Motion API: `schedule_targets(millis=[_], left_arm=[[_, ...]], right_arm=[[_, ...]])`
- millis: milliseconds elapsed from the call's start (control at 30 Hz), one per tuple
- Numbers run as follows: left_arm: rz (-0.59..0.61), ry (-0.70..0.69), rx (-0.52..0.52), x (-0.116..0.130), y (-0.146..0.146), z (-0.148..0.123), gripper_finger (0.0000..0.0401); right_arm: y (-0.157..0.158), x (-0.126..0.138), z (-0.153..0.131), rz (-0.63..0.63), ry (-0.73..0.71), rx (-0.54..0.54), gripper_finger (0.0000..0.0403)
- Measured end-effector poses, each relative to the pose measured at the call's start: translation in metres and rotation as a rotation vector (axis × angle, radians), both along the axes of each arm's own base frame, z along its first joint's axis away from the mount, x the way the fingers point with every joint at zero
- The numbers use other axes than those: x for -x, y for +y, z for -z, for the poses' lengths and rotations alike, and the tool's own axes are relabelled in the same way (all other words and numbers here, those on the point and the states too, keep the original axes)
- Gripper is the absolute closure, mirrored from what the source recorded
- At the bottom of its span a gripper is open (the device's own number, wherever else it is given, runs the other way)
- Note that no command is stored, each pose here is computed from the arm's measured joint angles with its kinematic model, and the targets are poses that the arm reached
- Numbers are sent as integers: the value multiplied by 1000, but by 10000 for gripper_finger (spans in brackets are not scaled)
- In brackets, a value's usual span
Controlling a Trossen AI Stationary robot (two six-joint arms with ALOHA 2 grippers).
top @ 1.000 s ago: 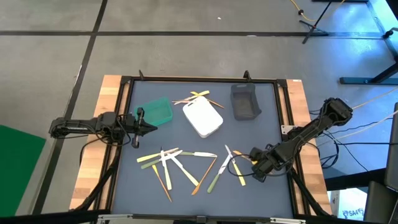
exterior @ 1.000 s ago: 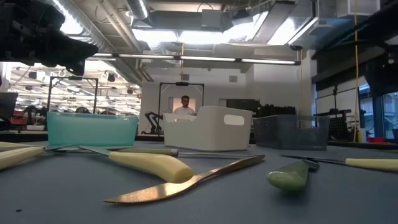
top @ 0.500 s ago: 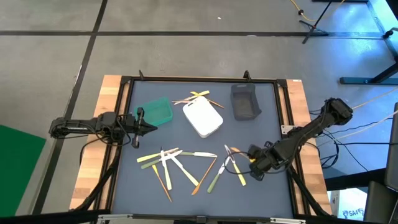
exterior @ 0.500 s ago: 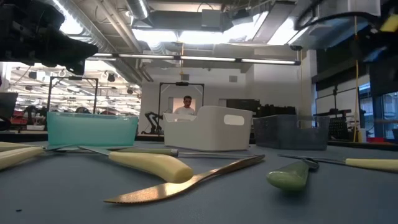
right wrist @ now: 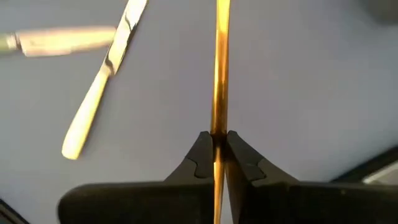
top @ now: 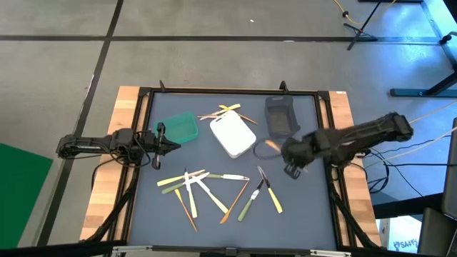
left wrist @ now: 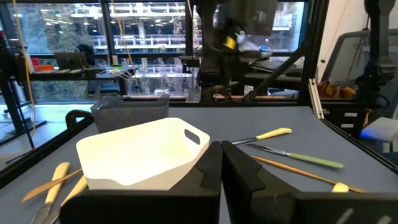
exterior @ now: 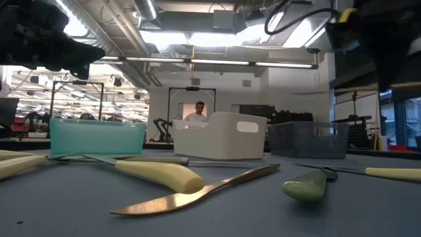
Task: Sort silverware by color (type)
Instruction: Put the right gold table knife into the black bin
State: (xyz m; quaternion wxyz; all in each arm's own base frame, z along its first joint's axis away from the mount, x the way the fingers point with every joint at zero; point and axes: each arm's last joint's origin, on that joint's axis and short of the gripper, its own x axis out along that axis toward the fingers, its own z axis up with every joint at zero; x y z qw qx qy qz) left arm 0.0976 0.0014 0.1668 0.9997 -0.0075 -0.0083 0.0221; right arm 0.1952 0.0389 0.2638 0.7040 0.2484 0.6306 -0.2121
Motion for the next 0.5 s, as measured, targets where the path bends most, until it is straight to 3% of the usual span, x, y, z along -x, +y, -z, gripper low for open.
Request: schedule_targets(millis=[267,500], left_arm=[[0,0,0,0,0,0,401],[0,0,0,0,0,0,401]], right_arm=[[-70,24,-21,245,-33,-32,401],[-122,26,-9,302,3,-97,400]])
